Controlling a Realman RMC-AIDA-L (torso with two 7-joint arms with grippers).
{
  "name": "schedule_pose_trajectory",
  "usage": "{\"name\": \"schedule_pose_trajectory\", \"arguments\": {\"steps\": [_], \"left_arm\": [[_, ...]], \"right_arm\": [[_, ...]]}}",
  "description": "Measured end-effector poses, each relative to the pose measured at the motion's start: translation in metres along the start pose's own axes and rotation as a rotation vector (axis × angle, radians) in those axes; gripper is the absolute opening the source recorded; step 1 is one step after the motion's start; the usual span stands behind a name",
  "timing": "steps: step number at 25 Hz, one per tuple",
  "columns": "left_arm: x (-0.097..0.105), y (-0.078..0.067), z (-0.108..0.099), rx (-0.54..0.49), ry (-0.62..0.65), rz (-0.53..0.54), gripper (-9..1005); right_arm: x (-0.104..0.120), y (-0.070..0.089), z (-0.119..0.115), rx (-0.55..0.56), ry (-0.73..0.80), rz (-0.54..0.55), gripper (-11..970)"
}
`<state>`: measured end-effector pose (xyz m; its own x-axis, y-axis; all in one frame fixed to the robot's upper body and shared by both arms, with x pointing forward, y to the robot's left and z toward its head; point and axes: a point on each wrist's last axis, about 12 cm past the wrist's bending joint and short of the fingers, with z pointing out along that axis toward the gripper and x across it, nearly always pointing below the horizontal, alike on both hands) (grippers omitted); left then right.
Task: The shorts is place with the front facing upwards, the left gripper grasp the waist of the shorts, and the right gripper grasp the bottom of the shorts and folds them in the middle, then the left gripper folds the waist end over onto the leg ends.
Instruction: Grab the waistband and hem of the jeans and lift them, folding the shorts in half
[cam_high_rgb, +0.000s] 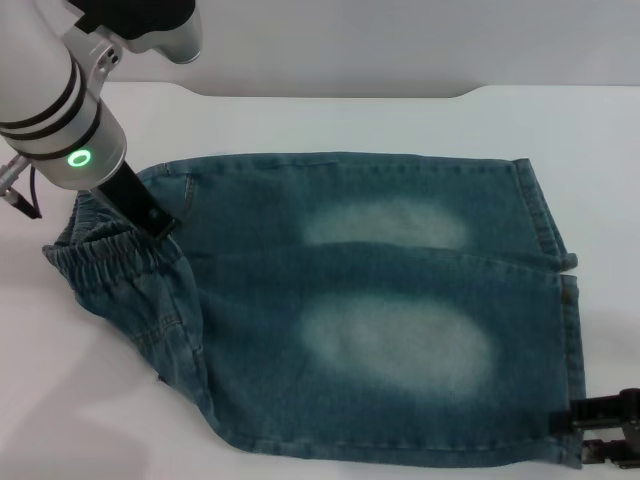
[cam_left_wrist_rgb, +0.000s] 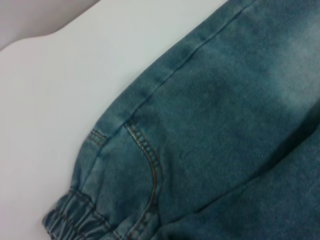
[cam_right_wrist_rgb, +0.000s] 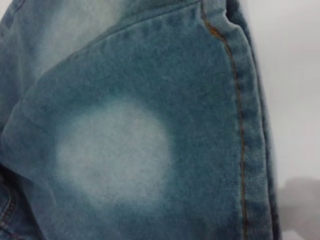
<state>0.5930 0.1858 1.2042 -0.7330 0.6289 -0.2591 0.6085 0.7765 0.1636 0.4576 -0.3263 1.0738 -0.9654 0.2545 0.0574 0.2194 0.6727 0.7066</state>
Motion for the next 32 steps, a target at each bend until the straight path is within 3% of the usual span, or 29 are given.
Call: {"name": "schedule_pose_trajectory", "arguments": {"steps": [26,32], "left_arm": [[-0.003,0.001,-0.004,-0.009,-0.021,0.016,34],[-0.003,0.002,-0.003,-0.008,-0.021,0.016,34]], "right_arm": [[-0.010,0.020,0.012,-0.079,0.018,-0.056,646],[-0.013,0.025,0.015,-0.077,0.019,-0.101,456]]}}
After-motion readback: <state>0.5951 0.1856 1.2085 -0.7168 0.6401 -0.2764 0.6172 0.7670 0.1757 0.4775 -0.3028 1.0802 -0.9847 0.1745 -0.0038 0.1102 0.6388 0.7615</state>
